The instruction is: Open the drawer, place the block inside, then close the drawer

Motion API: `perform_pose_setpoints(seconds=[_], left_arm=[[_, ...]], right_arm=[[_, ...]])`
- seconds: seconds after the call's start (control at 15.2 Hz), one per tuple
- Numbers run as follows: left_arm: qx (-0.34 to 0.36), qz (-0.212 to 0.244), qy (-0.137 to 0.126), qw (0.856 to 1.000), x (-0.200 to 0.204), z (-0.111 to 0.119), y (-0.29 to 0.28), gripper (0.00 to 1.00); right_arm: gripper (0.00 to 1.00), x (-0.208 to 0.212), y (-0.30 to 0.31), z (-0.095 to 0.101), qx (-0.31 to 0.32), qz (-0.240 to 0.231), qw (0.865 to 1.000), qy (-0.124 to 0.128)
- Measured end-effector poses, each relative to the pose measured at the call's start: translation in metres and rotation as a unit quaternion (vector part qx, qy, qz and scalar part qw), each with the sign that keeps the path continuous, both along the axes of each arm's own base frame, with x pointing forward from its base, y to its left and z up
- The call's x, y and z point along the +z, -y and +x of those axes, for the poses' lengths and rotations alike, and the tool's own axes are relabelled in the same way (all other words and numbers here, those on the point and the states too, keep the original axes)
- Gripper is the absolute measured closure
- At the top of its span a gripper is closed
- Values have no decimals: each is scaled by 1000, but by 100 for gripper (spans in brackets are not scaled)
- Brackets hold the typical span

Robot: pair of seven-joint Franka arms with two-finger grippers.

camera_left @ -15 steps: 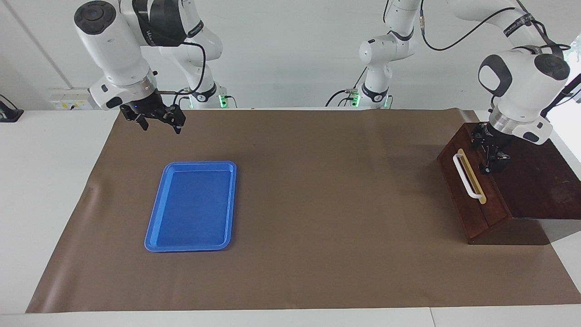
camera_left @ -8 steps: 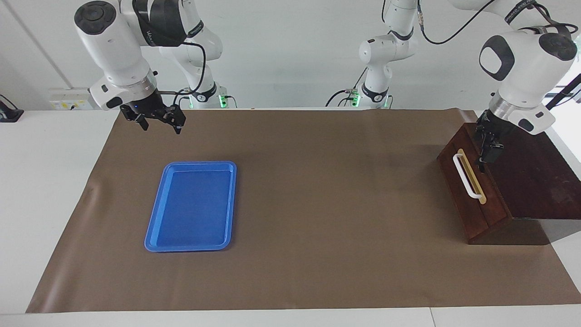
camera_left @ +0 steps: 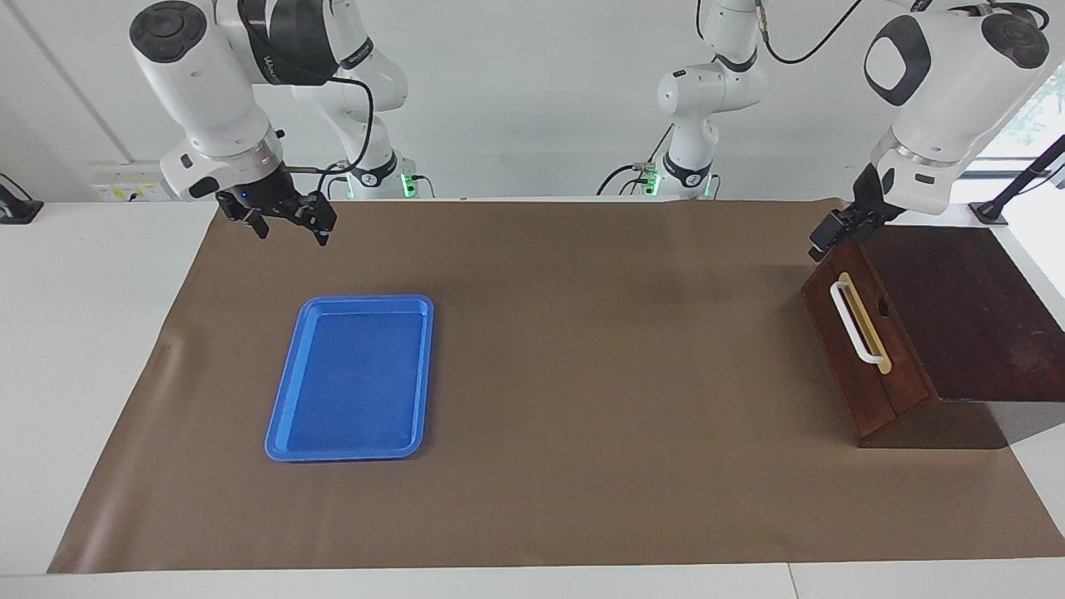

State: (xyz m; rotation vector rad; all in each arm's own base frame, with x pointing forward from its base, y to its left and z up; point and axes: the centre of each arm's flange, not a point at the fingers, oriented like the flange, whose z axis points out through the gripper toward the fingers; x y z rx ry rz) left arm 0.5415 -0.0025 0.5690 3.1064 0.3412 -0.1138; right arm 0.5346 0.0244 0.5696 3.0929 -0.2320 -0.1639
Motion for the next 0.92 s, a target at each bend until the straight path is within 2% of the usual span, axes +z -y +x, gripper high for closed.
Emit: perform_pose_setpoints(seconds=[0.13, 0.33, 0.53, 0.72, 0.92], left_arm=[[-60, -5, -19, 998, 0, -4, 9, 0], [-108, -6, -33, 994, 9, -2, 22, 0], [-126, -5, -43, 991, 9, 7, 36, 0], [-128, -9, -67, 990, -12, 18, 34, 0], [-129, -11, -70, 989, -18, 25, 34, 0]], right_arm=[[0, 0, 0, 0, 0, 0, 1000, 0], [0, 0, 0, 0, 0, 0, 1000, 0], [0, 0, 0, 0, 0, 0, 1000, 0], [0, 0, 0, 0, 0, 0, 1000, 0], [0, 0, 0, 0, 0, 0, 1000, 0]])
